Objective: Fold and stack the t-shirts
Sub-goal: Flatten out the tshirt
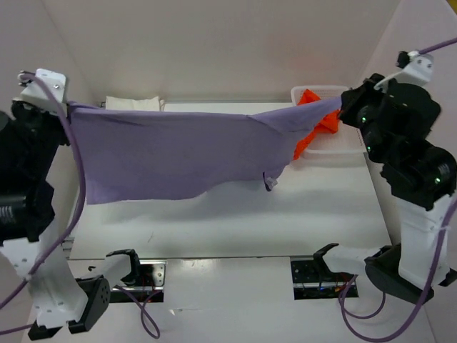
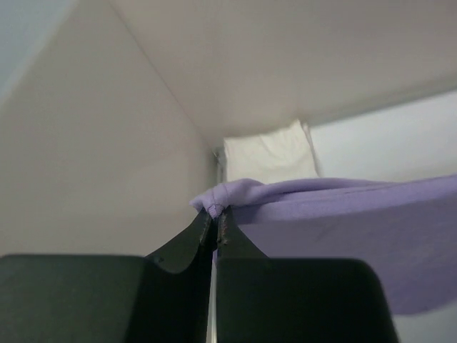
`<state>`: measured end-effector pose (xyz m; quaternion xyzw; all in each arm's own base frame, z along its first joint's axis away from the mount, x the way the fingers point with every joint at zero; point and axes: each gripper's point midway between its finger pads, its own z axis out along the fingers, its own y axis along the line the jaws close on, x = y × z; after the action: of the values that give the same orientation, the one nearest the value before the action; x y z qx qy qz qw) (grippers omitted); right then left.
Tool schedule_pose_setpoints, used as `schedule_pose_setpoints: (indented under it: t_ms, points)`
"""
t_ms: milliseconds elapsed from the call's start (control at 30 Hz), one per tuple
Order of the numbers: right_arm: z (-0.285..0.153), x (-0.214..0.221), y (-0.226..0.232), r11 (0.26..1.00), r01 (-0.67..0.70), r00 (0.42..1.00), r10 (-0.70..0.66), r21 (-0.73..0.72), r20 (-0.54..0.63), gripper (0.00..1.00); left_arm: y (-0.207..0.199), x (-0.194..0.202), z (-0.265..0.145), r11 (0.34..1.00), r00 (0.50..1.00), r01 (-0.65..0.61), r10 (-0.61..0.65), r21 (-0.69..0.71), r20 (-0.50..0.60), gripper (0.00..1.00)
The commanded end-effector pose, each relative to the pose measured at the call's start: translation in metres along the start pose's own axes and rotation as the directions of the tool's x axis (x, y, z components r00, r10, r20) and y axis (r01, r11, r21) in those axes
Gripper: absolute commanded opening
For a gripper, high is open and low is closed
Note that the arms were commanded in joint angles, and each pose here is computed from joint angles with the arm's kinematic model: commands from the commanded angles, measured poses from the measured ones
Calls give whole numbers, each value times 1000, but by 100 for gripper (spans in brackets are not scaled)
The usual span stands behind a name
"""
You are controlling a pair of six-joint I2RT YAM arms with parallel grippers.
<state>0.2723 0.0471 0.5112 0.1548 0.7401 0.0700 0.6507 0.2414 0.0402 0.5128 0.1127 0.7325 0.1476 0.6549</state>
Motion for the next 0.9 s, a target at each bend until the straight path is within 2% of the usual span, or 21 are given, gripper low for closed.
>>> schedule_pose_setpoints:
  t_ms: [0,133,233,400,433,500,533,567,633,667,700,800,867]
  points:
    - [-28,-39,-10,1000,-7,993,5,13,119,0,27,-45,-37,991,989,3,17,-134,148,0]
    - [-53,-71,-17,999,-37,976,35,4,214,0,39,-65,-57,980,978,21,20,-195,208,0]
    - [-63,-81,-20,999,-32,969,30,5,244,0,53,-68,-64,963,977,29,30,-270,212,0]
    - [-67,-98,-11,999,-39,959,34,14,282,0,63,-73,-63,948,975,53,18,-313,221,0]
    - [-72,-102,4,997,-56,957,67,-46,281,0,66,-78,-56,947,974,54,19,-315,227,0]
    - [-78,-109,-9,994,-25,958,-6,102,287,0,72,-87,-55,942,969,70,14,-329,246,0]
    - [-79,-103,-7,982,41,964,-87,185,251,0,79,-100,-53,935,962,79,20,-346,273,0]
    - [-94,-102,-3,965,134,976,-168,224,139,0,81,-104,-51,934,960,80,22,-349,280,0]
    - [-90,-98,29,967,205,958,-230,149,170,0,76,-105,-30,950,962,75,11,-303,272,0]
    - [-90,-100,32,972,200,957,-221,123,190,0,70,-100,-20,959,967,77,-6,-272,254,0]
    - [-90,-100,33,991,93,973,-112,100,200,0,61,-98,-8,974,969,62,-7,-217,248,0]
    - [-90,-96,30,990,77,977,-98,115,188,0,32,-66,40,997,988,62,-53,-56,143,0]
    - [-87,-87,40,988,108,974,-128,112,187,0,23,-54,57,997,992,72,-71,-10,107,0]
